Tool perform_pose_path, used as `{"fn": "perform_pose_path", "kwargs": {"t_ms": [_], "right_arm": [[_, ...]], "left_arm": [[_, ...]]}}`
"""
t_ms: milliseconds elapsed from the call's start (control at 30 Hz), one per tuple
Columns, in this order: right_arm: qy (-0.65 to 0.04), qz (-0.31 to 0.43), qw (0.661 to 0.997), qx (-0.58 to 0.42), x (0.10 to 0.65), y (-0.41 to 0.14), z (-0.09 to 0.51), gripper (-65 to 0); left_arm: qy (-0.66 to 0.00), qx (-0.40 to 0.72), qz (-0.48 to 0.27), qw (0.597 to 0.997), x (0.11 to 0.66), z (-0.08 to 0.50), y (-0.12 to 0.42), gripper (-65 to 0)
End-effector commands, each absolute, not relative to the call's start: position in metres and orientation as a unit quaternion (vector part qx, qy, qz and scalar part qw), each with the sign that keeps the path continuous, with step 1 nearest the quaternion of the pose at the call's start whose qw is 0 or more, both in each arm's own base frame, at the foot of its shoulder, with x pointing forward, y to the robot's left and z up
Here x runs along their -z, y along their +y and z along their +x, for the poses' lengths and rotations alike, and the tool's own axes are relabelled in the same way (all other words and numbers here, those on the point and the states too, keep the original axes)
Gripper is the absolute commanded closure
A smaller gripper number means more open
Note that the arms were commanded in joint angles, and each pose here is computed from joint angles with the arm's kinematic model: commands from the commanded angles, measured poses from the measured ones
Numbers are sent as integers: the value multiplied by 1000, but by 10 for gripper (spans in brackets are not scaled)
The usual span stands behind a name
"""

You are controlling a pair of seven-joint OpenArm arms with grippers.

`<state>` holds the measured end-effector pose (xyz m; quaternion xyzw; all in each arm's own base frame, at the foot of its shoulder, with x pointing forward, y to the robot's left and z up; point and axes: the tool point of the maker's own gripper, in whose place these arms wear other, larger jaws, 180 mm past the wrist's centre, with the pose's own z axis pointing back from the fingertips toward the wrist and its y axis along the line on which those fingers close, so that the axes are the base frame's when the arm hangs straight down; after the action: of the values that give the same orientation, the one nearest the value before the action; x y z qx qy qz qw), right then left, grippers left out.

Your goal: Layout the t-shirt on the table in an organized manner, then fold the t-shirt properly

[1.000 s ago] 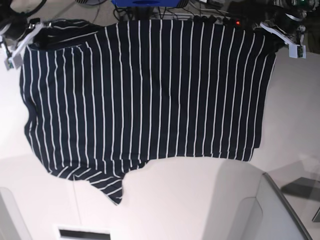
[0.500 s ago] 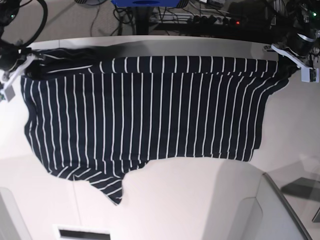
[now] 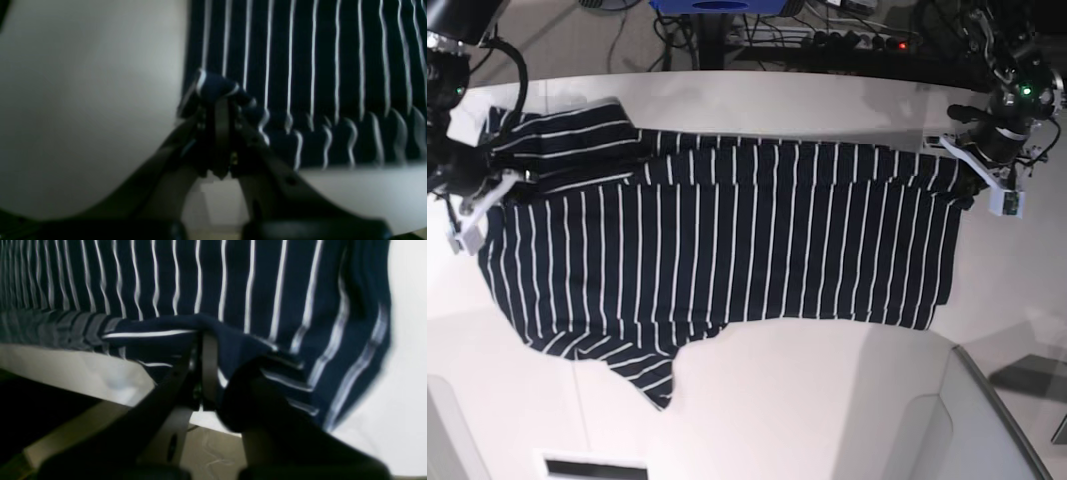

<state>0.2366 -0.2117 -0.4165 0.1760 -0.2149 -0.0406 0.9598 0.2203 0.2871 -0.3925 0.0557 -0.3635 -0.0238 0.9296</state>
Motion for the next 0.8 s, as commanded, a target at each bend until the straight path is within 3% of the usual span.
{"fn": "perform_pose_path", "kwargs": {"t_ms": [0, 500, 767], "right_arm": [[-231, 172, 957, 42, 410, -220, 248, 0], [-205, 203, 956, 60, 450, -224, 298, 0], [-233, 203, 949, 62, 442, -225, 314, 0]], "left_arm": [[-375, 30, 63, 924, 386, 230, 291, 0], [-329, 69, 43, 941, 428, 276, 270, 0], [-322, 64, 37, 944, 434, 284, 274, 0]]}}
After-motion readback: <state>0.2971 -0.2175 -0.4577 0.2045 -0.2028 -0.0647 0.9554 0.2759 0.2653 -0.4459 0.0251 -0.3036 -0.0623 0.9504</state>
